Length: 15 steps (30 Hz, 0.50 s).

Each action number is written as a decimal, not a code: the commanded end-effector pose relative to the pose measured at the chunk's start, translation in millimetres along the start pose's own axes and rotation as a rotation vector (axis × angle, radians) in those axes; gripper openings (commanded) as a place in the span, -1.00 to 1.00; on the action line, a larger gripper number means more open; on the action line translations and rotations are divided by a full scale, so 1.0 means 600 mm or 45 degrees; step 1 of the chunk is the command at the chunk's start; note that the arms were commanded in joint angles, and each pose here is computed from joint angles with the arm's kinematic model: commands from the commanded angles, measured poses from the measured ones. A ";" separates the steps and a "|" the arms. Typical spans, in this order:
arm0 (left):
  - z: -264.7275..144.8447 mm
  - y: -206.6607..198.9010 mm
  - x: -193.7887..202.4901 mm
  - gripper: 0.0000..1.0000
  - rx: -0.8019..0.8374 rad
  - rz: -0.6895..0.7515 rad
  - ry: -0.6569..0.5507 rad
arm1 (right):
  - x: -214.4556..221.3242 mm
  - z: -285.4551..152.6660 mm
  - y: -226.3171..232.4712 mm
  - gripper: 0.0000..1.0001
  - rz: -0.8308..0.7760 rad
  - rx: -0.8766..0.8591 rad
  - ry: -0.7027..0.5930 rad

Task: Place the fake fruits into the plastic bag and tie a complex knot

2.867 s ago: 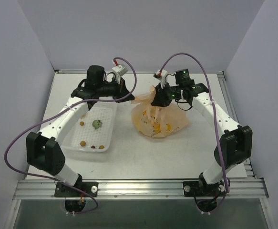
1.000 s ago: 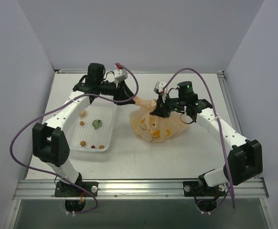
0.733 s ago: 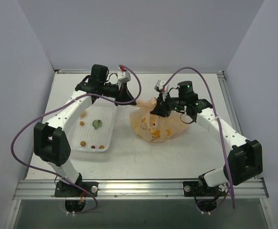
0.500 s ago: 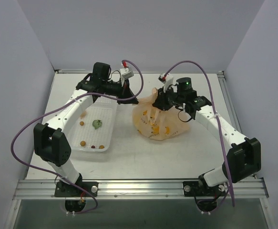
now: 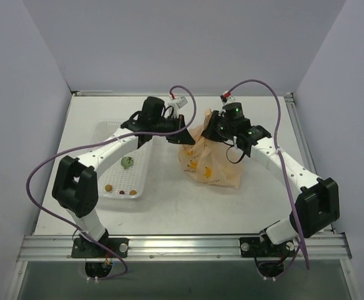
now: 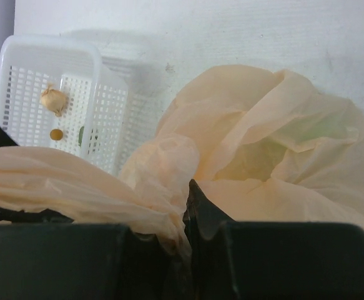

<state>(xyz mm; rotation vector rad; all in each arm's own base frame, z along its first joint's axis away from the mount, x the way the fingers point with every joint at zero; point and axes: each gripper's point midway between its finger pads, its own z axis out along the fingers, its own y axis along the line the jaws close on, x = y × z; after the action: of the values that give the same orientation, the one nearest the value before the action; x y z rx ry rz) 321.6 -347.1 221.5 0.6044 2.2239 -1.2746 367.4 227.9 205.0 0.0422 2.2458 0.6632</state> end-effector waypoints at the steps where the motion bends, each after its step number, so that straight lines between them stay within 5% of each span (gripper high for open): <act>1: 0.029 0.050 -0.016 -1.00 -0.077 -0.152 -0.186 | -0.035 -0.008 -0.003 -1.00 0.172 0.019 -0.136; 4: 0.049 0.046 -0.034 -1.00 -0.023 -0.122 -0.318 | -0.011 -0.007 -0.003 -1.00 0.208 -0.015 -0.096; 15: 0.115 0.002 0.022 -1.00 0.290 -0.242 -0.228 | -0.003 0.006 0.008 -1.00 0.213 -0.156 -0.128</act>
<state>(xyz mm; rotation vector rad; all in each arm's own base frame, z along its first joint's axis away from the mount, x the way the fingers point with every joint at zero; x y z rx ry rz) 341.2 -389.1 156.1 0.2909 2.1691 -1.4697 358.4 219.5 159.7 0.2449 2.2846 0.7344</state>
